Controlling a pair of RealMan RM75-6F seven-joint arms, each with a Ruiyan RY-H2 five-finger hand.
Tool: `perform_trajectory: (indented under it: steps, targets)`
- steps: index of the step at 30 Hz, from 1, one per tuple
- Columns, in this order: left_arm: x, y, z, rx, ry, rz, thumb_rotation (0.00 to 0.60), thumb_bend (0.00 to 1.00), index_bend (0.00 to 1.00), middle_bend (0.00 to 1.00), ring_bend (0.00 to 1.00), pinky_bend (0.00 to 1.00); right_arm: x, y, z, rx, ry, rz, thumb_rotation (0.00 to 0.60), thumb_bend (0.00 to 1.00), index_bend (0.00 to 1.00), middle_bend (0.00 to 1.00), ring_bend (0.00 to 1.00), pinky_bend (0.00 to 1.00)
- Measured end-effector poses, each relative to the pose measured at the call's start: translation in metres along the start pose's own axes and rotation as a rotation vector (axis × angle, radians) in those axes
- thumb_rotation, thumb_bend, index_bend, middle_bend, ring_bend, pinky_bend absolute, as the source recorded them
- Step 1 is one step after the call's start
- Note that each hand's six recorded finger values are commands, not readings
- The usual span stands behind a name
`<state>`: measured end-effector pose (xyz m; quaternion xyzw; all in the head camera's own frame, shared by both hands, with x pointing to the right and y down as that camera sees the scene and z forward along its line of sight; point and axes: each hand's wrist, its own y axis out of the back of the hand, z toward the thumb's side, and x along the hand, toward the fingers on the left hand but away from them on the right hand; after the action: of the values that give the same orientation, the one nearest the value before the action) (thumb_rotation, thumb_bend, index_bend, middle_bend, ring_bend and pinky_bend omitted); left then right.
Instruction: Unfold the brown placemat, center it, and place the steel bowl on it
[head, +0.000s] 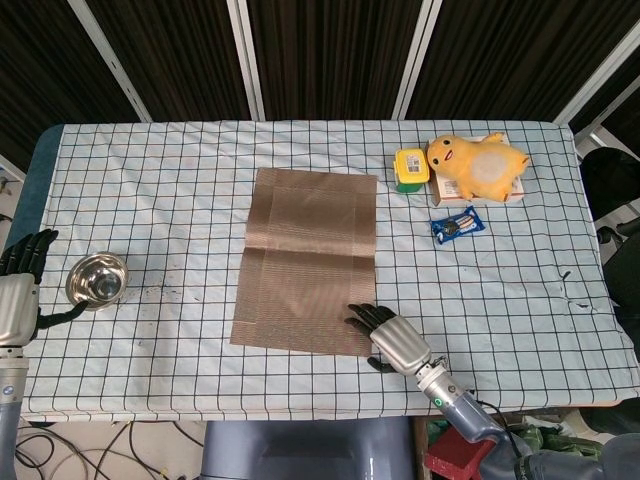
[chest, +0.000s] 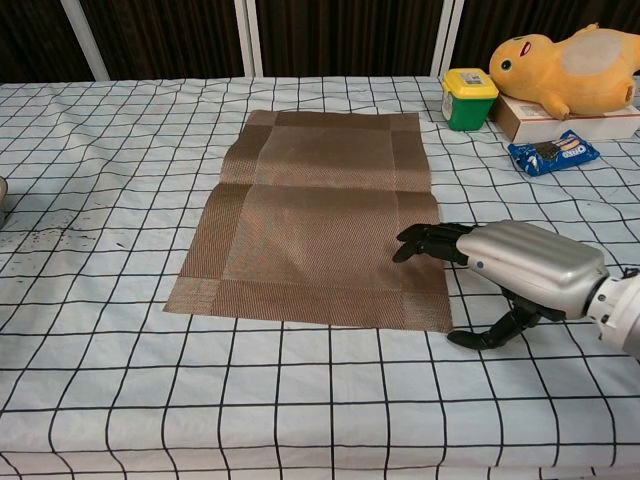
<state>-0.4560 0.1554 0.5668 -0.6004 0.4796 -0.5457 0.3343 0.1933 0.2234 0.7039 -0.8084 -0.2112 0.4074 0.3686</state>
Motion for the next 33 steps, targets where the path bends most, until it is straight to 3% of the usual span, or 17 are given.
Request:
perform_trajectory:
  steps: [27,33]
  targets:
    - [0.001,-0.001,-0.001,-0.003,0.003,-0.002,0.600,0.04,0.07,0.06,0.02,0.08,-0.006,-0.001,0.004,-0.065,-0.027,0.022,0.600,0.04,0.14,0.04,0.10,0.21]
    - [0.000,-0.001,0.000,-0.005,0.002,0.001,0.600,0.04,0.07,0.06,0.02,0.08,-0.011,-0.002,0.002,-0.053,-0.045,0.005,0.600,0.15,0.14,0.04,0.10,0.21]
